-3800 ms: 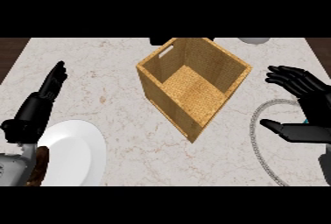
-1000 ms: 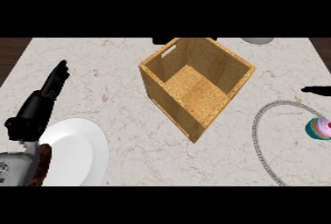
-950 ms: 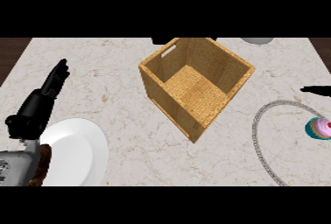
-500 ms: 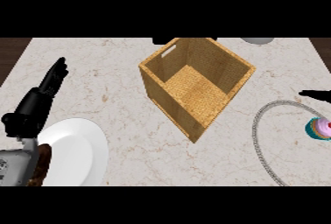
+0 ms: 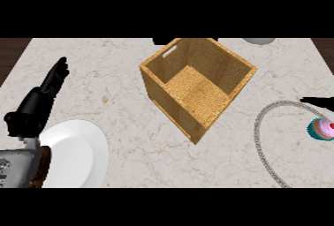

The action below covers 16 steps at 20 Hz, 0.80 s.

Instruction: Pick the cupcake from the placemat and place it in the basket

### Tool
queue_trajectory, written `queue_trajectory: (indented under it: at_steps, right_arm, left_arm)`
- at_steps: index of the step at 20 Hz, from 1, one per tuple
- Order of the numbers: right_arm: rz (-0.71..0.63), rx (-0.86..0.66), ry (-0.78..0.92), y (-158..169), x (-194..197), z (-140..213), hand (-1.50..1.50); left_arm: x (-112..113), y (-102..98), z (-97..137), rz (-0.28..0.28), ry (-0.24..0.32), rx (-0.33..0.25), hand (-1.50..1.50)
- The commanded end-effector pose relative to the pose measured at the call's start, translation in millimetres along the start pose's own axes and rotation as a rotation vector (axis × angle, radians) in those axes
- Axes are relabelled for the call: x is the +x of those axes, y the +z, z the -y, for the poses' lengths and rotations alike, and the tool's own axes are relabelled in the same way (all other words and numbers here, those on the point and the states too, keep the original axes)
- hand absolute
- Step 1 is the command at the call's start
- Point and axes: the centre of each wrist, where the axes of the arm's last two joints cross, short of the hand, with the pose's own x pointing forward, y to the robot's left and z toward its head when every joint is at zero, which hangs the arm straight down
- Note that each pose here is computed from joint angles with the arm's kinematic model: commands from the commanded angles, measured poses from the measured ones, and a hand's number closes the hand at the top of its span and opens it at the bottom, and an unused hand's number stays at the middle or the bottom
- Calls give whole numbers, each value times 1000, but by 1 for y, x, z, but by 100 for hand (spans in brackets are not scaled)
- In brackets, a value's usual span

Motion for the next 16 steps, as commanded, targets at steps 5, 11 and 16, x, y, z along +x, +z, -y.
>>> queue_trajectory:
  at_steps: [5,11,16]
  right_arm:
    - [-28,15,-5,-5,-15,-20,-150]
    - [-34,19,-19,-20,-18,-26,-150]
    - [9,17,-51,-24,-29,-49,150]
  left_arm:
    - [-8,22,5,-4,3,-7,0]
    - [-6,18,17,10,-2,-1,0]
    - [6,13,-4,15,-3,-7,0]
